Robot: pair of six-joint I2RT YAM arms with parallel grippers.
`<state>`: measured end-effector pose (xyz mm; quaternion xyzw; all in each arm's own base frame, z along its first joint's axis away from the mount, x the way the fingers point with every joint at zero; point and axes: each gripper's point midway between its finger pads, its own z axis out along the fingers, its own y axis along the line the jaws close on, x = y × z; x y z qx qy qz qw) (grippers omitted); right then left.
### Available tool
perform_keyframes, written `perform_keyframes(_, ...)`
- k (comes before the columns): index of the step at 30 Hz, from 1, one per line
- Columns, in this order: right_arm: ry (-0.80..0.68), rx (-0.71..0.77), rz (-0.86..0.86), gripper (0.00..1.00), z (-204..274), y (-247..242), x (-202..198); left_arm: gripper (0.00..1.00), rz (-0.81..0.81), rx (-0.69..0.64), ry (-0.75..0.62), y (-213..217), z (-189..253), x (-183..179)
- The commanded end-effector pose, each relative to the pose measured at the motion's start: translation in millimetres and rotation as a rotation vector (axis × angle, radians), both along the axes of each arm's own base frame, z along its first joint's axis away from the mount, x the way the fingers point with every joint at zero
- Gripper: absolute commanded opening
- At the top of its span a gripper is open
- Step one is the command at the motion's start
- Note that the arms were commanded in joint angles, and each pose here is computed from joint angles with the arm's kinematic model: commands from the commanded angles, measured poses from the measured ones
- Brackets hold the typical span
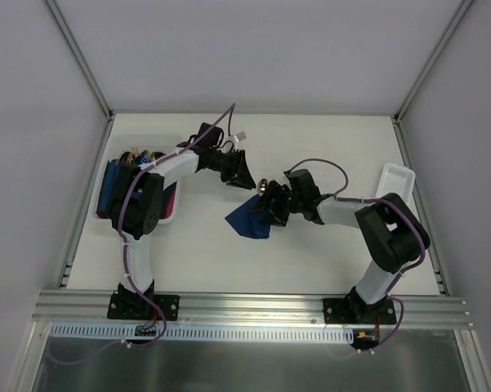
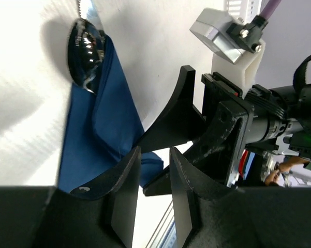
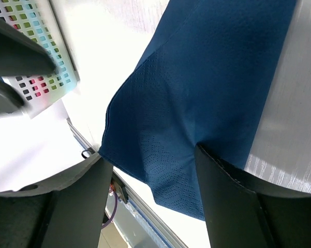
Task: Place the utensils on the paper napkin and roll it up
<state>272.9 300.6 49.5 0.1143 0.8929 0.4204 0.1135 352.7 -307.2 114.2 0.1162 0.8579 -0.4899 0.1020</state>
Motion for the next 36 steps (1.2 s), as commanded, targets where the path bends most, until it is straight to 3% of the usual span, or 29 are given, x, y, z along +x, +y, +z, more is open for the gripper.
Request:
perform_keyframes(1,0.027,-0.041,0.008,0.68,-19.4,-6.3,-9.0,0.29,-0.075,-0.027,0.049,-25.4,1.8,-17.9)
perform_keyframes(9,0.022,-0.043,0.019,0.68,-19.6,-7.3,-11.5,0.28,-0.133,-0.005,0.139,-35.5,-27.9,-45.7)
perform_keyframes(26,0.004,-0.041,0.065,0.67,-18.7,-11.8,-23.9,0.14,-0.127,0.139,0.188,1.2,-77.0,-77.6)
perform_keyframes(36,-0.142,-0.031,0.112,0.46,34.3,-9.7,-12.8,0.08,-0.119,0.172,0.201,4.7,-89.0,-78.1)
